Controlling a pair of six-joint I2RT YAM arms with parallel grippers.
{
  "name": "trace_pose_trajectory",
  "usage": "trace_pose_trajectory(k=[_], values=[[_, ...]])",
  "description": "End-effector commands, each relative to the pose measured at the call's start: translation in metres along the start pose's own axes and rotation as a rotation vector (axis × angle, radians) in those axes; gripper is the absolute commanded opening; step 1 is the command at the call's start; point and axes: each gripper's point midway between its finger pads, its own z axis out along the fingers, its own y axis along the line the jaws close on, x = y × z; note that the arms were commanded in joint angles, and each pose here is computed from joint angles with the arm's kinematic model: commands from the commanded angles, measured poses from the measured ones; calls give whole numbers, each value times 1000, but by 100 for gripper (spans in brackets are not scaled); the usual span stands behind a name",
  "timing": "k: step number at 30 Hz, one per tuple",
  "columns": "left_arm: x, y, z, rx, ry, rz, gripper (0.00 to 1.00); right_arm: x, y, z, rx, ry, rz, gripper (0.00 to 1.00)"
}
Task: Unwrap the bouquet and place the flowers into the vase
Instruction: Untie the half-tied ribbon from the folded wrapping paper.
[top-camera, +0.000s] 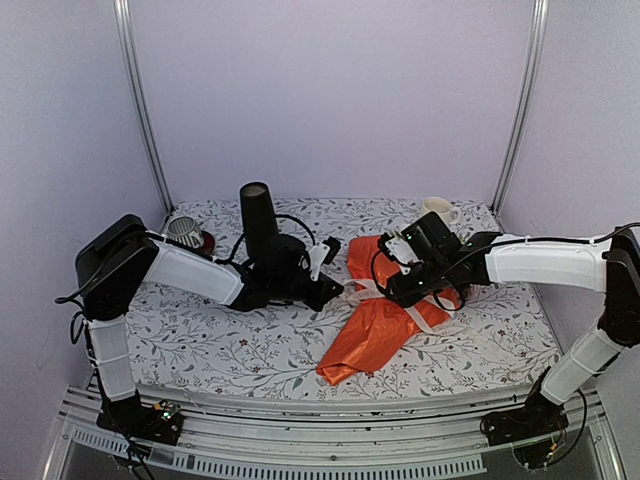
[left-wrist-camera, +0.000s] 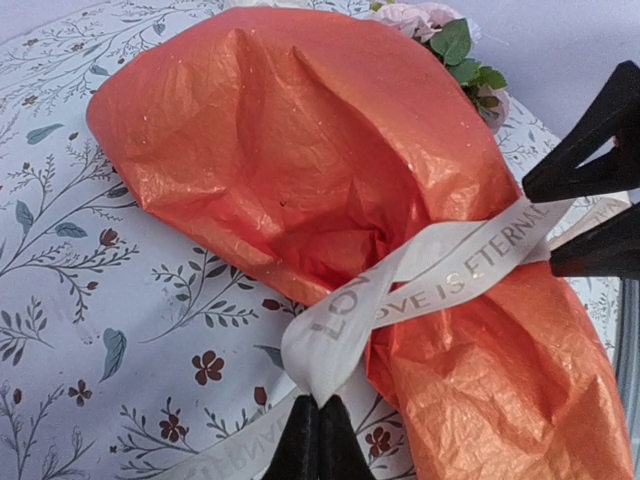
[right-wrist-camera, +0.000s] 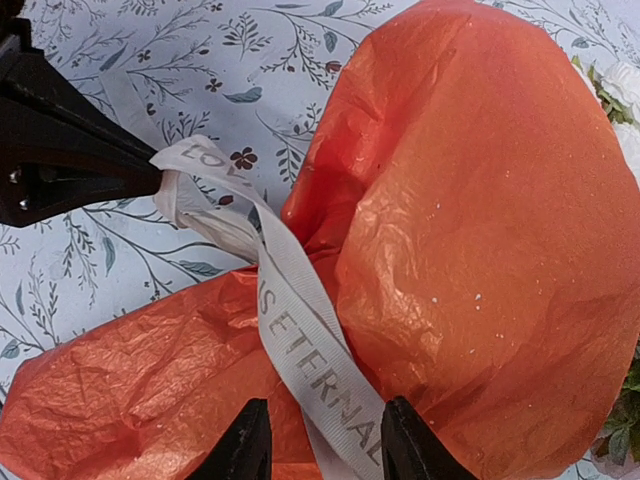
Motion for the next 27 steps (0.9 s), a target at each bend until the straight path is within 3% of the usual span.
trace_pose_trajectory(k=[1, 8, 13, 15, 16, 27], values=[[-11, 3, 0, -4, -22, -3, 0, -3, -6, 8, 81, 28, -37, 42], [-11, 3, 0, -6, -20, -2, 0, -1, -7, 20, 123, 62, -69, 42], [-11, 4, 0, -8, -19, -2, 0, -9, -4, 14, 104, 24, -54, 24], [-10, 4, 0, -9, -17, -1, 0, -13, 0, 8, 85, 2, -51, 7], [-10, 4, 0, -9, -17, -1, 0, -15, 0, 6, 81, -8, -45, 3], [-6, 5, -3, -12, -10, -6, 0, -38, -27, -46, 153, -220, 93, 3]])
